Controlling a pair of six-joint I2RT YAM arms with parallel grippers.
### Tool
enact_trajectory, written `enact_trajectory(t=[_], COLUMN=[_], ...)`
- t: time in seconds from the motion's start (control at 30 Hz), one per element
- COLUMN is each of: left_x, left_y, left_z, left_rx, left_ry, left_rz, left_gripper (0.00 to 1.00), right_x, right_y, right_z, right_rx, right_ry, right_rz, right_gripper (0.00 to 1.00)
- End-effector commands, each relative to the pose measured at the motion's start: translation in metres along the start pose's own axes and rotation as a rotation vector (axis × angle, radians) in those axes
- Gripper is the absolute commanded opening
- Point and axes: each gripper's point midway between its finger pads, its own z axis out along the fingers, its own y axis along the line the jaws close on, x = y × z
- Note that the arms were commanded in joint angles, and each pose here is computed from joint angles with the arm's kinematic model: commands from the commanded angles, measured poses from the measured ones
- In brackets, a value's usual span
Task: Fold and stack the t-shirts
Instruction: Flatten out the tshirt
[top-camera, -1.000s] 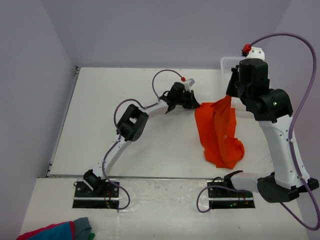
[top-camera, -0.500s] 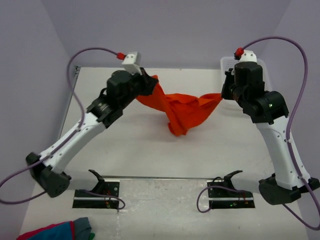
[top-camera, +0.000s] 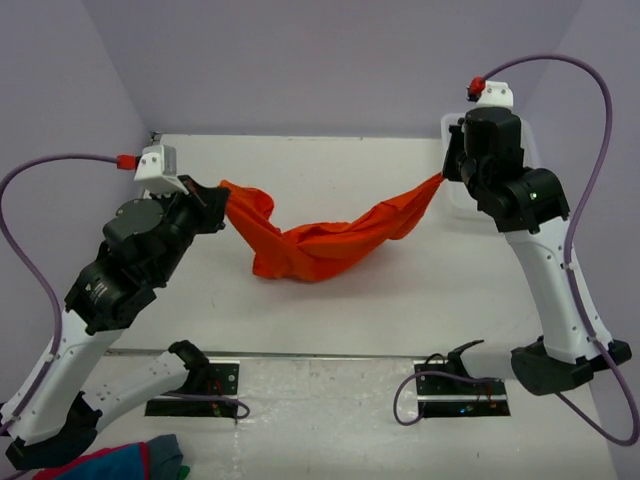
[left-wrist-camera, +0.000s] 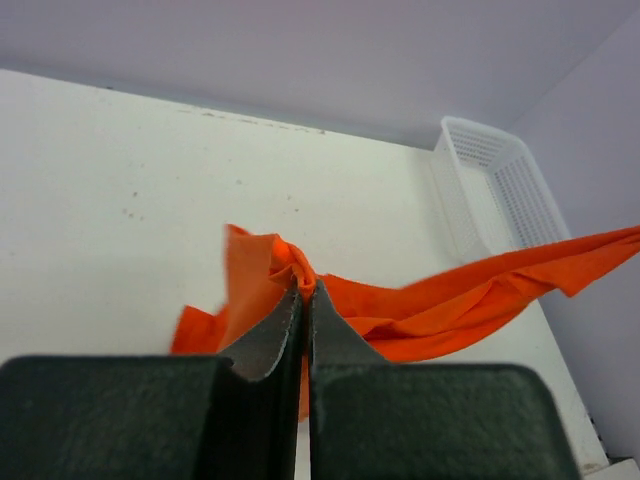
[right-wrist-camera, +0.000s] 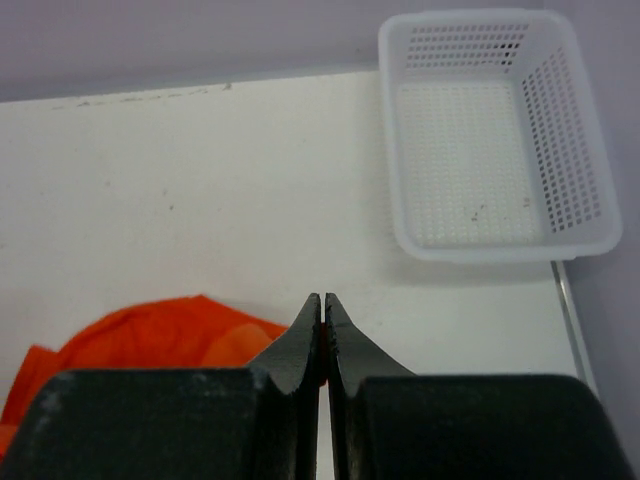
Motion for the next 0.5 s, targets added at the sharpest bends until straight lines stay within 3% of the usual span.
enact_trajectory(t=[0.0,0.2,0.47], left_x=[-0.019,-0.045,-0.070], left_y=[0.027,0.055,0.071], left_z=[-0.026,-0.063,-0.095], left_rx=[-0.105,-0.216,-0.265], left_ry=[-0.050,-0.124,-0.199], left_rz=[0.007,0.005,-0.026], left_gripper=[0.00,0.00,0.00], right_x=[-0.045,-0.077,-0.083], right_y=[-0.020,-0.033,-0.047], right_z=[0.006,-0.010,-0.041], right_rx=[0.115,0.127,0.132], right_ry=[-0.122,-0.203,-0.244], right_rz=[-0.005,0.027,0.032], right_gripper=[0.00,0.00,0.00])
